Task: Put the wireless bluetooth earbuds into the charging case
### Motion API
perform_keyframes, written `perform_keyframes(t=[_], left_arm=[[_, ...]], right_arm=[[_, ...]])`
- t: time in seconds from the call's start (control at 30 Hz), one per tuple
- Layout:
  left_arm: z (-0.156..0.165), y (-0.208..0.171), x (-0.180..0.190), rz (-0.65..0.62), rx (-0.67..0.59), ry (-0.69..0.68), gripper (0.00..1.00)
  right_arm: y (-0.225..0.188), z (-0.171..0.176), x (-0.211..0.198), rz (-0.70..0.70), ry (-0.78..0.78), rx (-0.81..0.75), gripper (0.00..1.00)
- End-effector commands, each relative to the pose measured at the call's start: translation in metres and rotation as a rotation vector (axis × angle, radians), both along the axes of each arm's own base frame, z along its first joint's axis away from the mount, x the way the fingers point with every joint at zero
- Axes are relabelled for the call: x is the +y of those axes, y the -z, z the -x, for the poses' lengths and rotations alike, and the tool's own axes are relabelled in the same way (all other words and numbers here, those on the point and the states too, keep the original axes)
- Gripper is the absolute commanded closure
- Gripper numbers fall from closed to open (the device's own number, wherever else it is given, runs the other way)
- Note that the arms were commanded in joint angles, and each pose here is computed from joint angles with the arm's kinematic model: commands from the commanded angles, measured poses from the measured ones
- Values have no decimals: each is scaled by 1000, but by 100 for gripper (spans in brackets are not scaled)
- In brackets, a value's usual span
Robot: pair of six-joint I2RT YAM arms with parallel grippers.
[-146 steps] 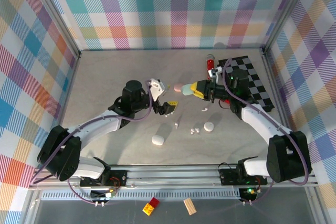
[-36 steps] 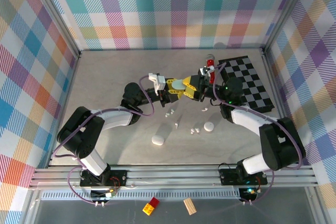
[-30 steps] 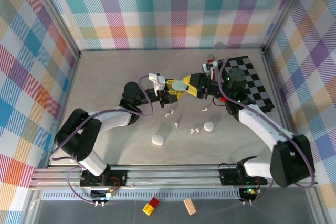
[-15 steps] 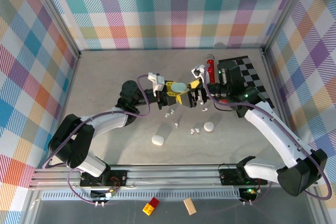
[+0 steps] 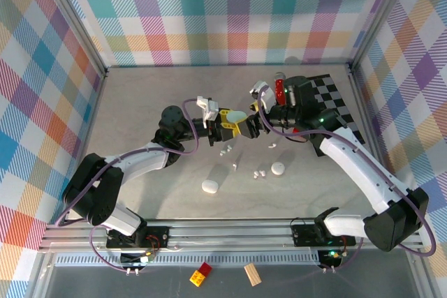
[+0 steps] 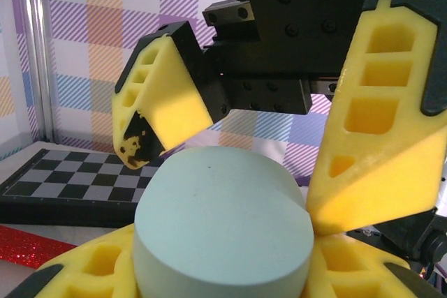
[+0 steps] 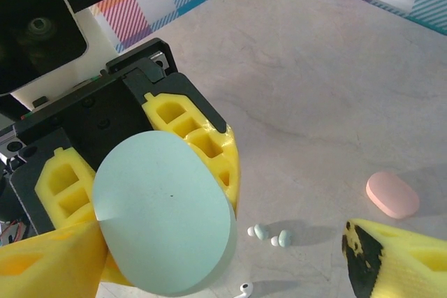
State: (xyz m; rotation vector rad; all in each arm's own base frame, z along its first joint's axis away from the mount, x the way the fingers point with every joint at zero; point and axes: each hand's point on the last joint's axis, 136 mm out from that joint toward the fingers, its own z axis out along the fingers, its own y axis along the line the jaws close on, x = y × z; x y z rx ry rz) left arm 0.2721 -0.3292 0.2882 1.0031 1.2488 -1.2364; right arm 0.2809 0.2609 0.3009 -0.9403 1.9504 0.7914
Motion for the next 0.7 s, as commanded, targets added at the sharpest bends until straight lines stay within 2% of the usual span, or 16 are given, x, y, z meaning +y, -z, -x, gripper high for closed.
perform_keyframes(t=[0.0,0.5,0.67], left_arm=[[22,-18,2,22,-67,87,71],[28,-24,3,24,-75,108,71],[23,-21,4,20,-64,87,71]], right_arm=[[-19,-20,-9,-6,83,-129,15],[-25,-23,-10,-11,92,-172,15],[-31,-9,-4,-45,20,-167,13]])
